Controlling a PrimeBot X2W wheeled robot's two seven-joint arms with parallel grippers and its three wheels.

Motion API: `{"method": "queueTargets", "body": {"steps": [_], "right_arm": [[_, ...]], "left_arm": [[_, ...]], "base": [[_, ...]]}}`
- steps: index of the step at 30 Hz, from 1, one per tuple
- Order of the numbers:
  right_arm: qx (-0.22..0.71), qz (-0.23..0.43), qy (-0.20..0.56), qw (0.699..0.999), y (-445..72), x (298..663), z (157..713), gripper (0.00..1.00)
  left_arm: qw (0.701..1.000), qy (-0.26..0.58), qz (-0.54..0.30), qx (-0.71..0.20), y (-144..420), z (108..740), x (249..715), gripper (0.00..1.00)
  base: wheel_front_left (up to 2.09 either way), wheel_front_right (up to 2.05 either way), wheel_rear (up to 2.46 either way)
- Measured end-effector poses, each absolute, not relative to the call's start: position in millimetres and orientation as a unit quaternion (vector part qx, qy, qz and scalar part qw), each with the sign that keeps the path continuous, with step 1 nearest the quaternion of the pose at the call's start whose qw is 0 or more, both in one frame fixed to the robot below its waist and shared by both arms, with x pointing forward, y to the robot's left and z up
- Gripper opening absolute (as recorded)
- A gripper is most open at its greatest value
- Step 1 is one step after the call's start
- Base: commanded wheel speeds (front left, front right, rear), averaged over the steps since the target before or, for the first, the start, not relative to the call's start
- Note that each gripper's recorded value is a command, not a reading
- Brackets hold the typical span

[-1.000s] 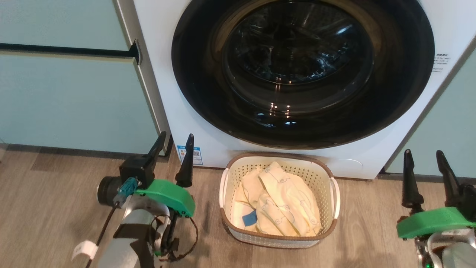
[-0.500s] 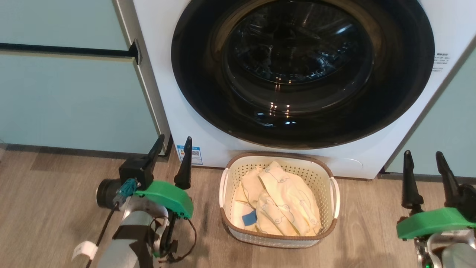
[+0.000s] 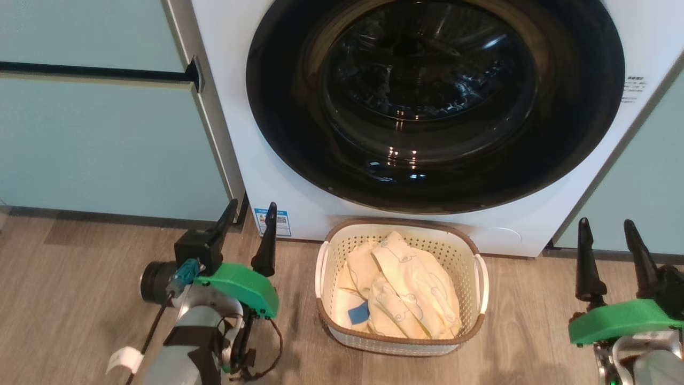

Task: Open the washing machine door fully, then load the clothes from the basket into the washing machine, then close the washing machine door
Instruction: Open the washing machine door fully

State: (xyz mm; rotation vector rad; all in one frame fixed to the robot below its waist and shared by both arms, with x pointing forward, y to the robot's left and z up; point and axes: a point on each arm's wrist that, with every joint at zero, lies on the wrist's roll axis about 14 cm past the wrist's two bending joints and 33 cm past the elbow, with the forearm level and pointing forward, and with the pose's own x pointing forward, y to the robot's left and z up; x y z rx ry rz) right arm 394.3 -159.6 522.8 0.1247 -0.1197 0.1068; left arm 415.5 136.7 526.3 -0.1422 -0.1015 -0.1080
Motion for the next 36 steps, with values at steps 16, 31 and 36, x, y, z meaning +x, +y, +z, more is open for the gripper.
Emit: {"method": "queueTargets", "body": {"steps": [16,31,36], "right_arm": [[0.066,0.057,-0.052,0.995,-157.0,394.3,517.4,1.0],[0.067,0.053,-0.05,0.995,-159.3,393.7,516.4,1.0],[0.066,0.051,-0.055,0.995,-161.0,393.6,519.2,1.0]], "left_arm": [[0.995,-0.045,-0.06,-0.062,135.0,523.1,418.1,1.0],[0.995,-0.045,-0.068,-0.06,131.2,522.6,419.2,1.0],[0.994,-0.047,-0.073,-0.061,129.2,524.2,419.8,1.0]], "base": [[0.48,1.2,-1.68],[0.92,1.51,-2.43],[1.13,1.33,-2.46]]}}
